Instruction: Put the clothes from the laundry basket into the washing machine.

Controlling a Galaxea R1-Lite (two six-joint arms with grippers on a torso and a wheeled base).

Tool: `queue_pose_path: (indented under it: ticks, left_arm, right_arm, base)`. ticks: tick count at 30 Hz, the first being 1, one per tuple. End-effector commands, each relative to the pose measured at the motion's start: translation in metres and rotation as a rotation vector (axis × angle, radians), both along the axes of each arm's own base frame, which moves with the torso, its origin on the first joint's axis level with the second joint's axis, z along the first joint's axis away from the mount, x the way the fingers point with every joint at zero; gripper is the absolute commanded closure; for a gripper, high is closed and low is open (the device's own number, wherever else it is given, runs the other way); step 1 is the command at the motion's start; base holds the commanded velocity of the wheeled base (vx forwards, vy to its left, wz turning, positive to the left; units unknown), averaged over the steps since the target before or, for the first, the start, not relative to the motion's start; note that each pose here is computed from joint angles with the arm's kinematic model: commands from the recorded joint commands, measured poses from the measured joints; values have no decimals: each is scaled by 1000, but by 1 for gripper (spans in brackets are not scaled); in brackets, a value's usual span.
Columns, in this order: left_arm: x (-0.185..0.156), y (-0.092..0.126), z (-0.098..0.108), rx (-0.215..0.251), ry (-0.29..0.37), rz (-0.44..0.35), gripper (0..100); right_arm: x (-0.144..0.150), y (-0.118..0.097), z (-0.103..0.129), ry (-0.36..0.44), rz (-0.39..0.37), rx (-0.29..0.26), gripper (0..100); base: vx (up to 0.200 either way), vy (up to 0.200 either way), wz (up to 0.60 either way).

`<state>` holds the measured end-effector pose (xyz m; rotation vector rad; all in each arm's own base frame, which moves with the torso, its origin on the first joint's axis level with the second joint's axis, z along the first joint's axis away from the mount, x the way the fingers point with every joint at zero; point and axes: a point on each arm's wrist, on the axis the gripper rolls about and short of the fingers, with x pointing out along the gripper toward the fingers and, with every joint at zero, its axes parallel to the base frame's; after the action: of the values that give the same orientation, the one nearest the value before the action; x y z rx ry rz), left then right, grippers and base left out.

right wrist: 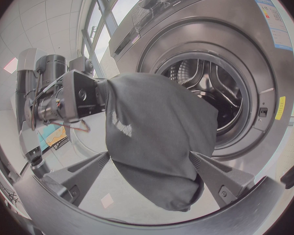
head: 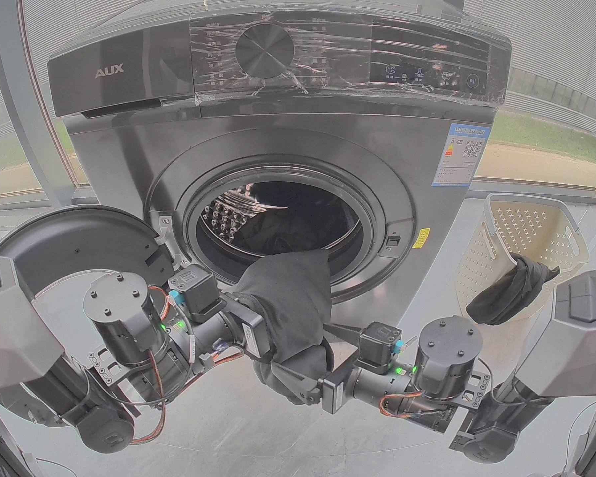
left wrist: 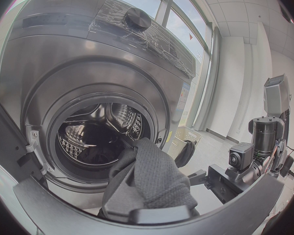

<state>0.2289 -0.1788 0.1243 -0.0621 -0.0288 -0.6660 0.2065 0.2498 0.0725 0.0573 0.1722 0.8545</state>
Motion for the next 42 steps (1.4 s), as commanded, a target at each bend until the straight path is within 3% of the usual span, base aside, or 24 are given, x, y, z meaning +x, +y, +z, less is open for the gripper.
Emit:
queue_pose_path:
  ticks: [1,9,13,18,23,31,34,42]
  left_arm:
    - [0,0,-1,1,2,1,100]
    - [1,0,-1,1,2,5,100]
    - [5,3,-1,0,1,21,100]
    - [4,3,0,-2,-2,18,100]
    - [2,4,-1,3,5,19,100]
    - [3,6,-2,6,9,25,100]
    - [4,6,-3,7,11,28,100]
    - [10,5,-5,8,10,52,100]
  right_arm:
    - [8,10,4,-24,-18,26,0]
    - [4,13,-1,-22,25,33,0]
    - [11,9,0,-22,-21,27,0]
    - [25,20,0,-41,-120,31,0]
    - [27,27,-3,-42,-120,32,0]
    - [33,16,6,-49,-158,51,0]
    - [29,11,11,-49,-155,55,0]
    - [-3,6,0,0,-37,0,0]
  base:
    - [0,0,0]
    - [0,0,0]
    - [0,0,0]
    - [0,0,0]
    - [0,0,0]
    - [0,0,0]
    - [0,0,0]
    - [0,0,0]
